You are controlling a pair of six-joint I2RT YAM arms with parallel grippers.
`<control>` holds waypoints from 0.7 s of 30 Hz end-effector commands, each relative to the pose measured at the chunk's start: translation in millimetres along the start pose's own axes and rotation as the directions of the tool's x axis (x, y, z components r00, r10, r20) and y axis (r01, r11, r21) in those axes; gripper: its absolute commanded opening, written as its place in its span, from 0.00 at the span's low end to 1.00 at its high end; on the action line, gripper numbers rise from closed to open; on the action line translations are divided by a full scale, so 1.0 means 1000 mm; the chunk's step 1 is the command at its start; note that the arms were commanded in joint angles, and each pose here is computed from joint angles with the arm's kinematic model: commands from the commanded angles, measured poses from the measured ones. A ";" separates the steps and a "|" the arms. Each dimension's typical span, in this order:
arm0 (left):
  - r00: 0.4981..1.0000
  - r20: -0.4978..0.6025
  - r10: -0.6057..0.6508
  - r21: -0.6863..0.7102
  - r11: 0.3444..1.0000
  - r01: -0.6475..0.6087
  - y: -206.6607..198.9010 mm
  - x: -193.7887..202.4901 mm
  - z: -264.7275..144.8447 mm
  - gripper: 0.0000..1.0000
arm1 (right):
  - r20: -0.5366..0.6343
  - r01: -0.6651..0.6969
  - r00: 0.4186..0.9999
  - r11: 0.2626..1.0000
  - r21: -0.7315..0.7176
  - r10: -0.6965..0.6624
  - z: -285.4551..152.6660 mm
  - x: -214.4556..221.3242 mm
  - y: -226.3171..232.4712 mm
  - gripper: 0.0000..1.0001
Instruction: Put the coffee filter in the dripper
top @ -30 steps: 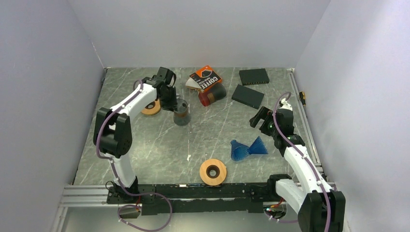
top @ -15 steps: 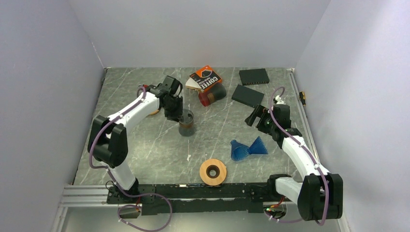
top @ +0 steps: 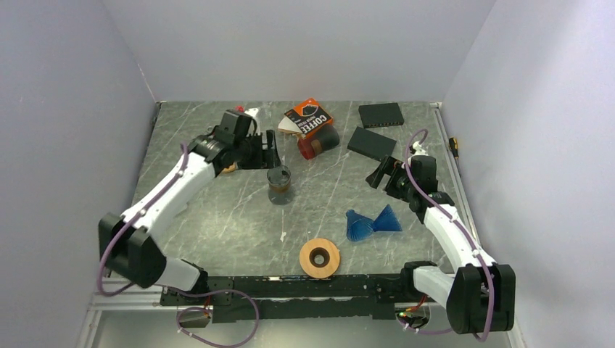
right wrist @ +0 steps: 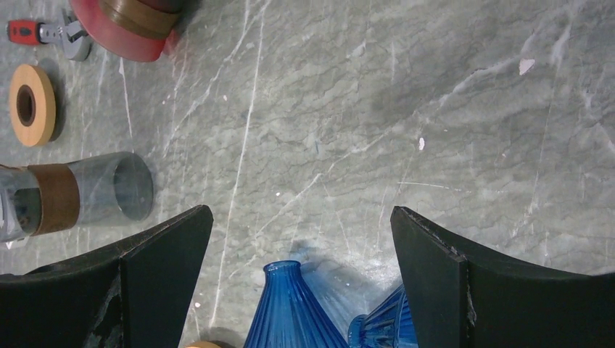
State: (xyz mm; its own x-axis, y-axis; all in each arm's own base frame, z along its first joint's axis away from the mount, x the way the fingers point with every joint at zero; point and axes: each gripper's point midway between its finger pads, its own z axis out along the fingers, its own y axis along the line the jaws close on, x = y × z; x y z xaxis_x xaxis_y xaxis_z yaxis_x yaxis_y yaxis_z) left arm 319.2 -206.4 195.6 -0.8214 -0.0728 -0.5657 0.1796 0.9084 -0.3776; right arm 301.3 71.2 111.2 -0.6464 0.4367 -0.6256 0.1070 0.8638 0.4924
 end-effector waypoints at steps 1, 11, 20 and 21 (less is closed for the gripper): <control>0.971 0.234 0.042 0.010 0.999 -0.046 -0.004 -0.034 -0.038 0.87 | 0.083 0.038 0.996 0.998 -0.043 -0.034 -0.010 -0.028 0.016 1.00; 0.926 0.376 0.048 -0.286 0.956 0.067 0.066 -0.037 -0.056 0.99 | 0.078 0.032 0.997 0.999 -0.043 -0.028 -0.008 -0.027 0.016 1.00; 0.937 0.285 -0.204 -0.358 0.884 0.301 0.136 -0.029 -0.009 1.00 | 0.064 0.021 0.998 0.999 -0.041 -0.019 -0.002 -0.021 0.012 1.00; 0.930 0.281 -0.235 -0.362 0.872 0.330 0.145 -0.028 -0.004 0.99 | 0.064 0.021 0.998 0.999 -0.040 -0.018 -0.001 -0.021 0.012 1.00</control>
State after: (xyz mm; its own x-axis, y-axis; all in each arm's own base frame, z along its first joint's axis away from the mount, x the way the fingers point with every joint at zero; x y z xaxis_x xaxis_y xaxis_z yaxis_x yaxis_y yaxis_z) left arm 352.0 -88.9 177.7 -0.6595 -0.2771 -0.6988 -0.1976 0.9608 -0.1945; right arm 302.1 71.3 114.6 -0.6396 0.4373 -0.6322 0.1015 0.8633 0.4944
